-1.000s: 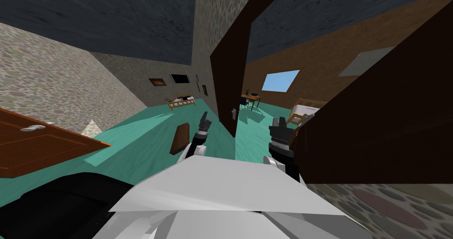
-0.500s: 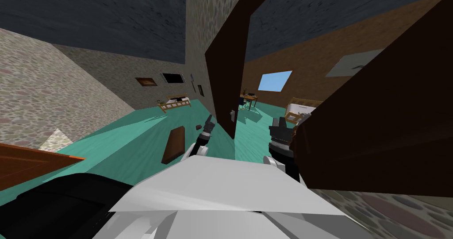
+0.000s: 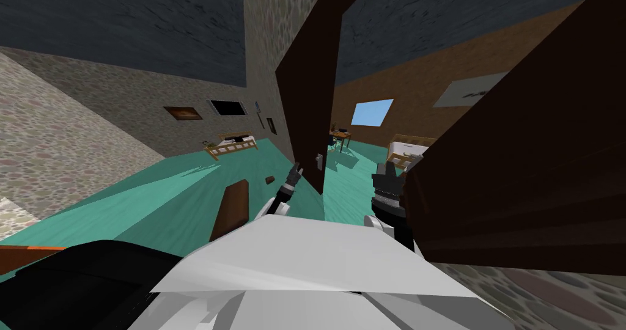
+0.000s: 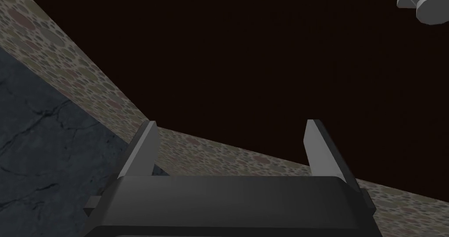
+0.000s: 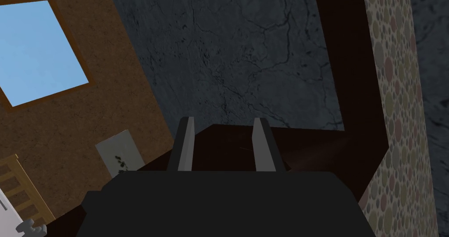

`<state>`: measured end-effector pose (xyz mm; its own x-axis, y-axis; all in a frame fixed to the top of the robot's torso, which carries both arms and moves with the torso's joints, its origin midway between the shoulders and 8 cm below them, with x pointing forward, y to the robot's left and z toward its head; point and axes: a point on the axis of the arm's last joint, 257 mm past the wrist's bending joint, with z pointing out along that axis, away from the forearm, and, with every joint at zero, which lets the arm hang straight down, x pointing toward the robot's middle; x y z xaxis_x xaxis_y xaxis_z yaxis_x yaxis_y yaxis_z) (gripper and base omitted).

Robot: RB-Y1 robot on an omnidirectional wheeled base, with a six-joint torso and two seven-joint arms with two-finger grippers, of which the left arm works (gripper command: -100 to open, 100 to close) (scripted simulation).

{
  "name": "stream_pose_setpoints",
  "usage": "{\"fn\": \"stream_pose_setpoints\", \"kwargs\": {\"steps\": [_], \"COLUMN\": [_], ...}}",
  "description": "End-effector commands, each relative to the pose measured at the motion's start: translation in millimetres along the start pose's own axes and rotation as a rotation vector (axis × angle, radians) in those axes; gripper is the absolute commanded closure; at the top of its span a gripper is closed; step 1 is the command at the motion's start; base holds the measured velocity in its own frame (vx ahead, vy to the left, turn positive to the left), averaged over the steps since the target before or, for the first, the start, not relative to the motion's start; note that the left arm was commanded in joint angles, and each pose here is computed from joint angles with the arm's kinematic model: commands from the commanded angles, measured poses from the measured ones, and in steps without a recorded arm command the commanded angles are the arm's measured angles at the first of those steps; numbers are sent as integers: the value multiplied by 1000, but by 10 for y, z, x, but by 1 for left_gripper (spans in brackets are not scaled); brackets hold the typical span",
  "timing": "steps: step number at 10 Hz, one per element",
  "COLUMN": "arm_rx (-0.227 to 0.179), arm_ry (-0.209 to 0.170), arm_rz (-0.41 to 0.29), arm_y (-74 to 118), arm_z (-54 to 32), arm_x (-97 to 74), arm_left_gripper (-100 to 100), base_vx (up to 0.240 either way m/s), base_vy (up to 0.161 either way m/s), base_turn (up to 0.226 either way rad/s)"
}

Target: Push the door open

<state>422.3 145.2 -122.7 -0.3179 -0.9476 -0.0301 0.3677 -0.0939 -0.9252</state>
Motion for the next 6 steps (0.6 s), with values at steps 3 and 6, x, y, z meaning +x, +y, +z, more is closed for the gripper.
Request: {"fn": "stream_pose_setpoints", "kwargs": {"steps": [3,6], "arm_rx": [-83,-154], "arm_ry": [53,94], "arm_rz": [-30,-48], "arm_y": [383,695], "arm_z": [-71,-158], "arm_x": [149,253], "arm_left_gripper": [-100,-100], "base_vx": [114,104], "base_vy": [59,68], "base_turn": [-140,-131]}}
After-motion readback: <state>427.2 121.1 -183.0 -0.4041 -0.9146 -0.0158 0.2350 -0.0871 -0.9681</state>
